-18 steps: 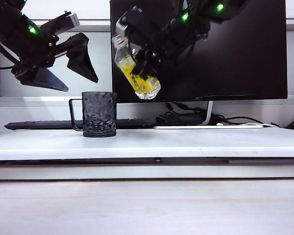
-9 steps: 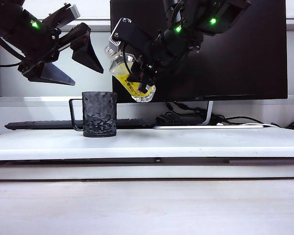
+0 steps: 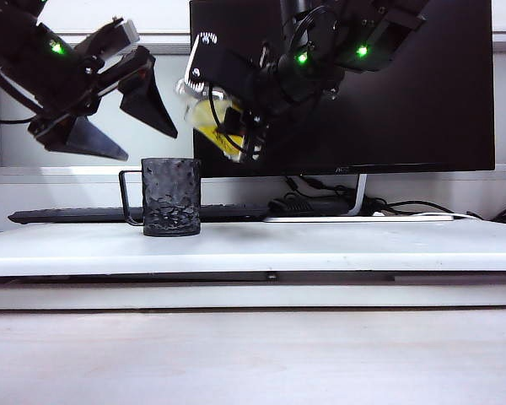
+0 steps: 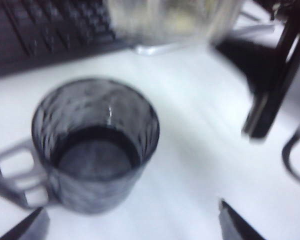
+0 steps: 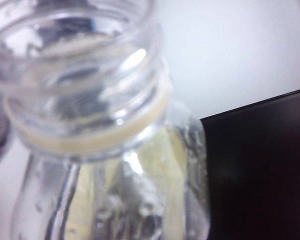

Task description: Carefully pick up the bottle and pour some water from the bottle into the cup.

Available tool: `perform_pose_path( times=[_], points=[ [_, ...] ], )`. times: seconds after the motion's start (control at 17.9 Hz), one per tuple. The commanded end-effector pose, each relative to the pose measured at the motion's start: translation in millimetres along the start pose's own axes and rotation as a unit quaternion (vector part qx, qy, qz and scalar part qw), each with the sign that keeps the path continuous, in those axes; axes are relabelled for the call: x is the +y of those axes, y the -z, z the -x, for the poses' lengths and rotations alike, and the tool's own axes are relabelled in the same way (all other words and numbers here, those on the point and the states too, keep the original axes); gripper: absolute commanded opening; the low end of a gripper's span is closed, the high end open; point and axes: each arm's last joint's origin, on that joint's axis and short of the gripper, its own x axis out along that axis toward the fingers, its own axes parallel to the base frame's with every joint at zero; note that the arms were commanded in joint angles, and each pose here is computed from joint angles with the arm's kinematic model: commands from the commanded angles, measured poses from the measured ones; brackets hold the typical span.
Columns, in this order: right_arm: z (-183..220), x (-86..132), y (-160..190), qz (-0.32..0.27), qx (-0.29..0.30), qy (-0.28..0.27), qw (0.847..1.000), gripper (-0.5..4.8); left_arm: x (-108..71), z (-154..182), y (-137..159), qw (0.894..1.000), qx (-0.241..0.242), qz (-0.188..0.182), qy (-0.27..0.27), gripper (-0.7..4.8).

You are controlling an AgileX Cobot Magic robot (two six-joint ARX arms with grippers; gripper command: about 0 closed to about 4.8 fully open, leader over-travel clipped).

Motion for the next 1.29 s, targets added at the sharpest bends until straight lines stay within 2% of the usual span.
perform_pose_path(
  times=[0.06,0.34,0.56,0.67,0.95,1.06,1.29],
  points=[
    [-2,-6,-3,0.025,-0.013,0.032,0.999,1.03,-2.9,1,-1,0.999,0.003,0.000,0.038,4.79],
    [-24,11,10,0.037,-0.012,0.041,0.998,1.03,-10.2,-1,0,0.998,0.006,-0.005,0.056,4.79],
    [-33,6,10,0.045,-0.021,0.051,0.997,1.03,-10.0,-1,0,0.998,0.007,-0.007,0.054,4.79],
    [-32,7,13,0.083,-0.019,0.043,0.995,1.03,-9.8,-1,0,0.999,0.007,-0.009,0.051,4.79],
    [-32,7,13,0.130,-0.017,0.044,0.990,1.03,-9.2,-1,2,0.999,0.014,-0.008,0.042,4.79],
    [-32,6,15,0.141,-0.015,0.044,0.989,1.03,-9.0,-1,3,0.999,0.017,-0.020,0.040,4.79],
    [-32,5,17,0.160,-0.013,0.047,0.986,1.03,-8.4,-1,2,0.999,0.016,-0.020,0.030,4.79]
  ],
)
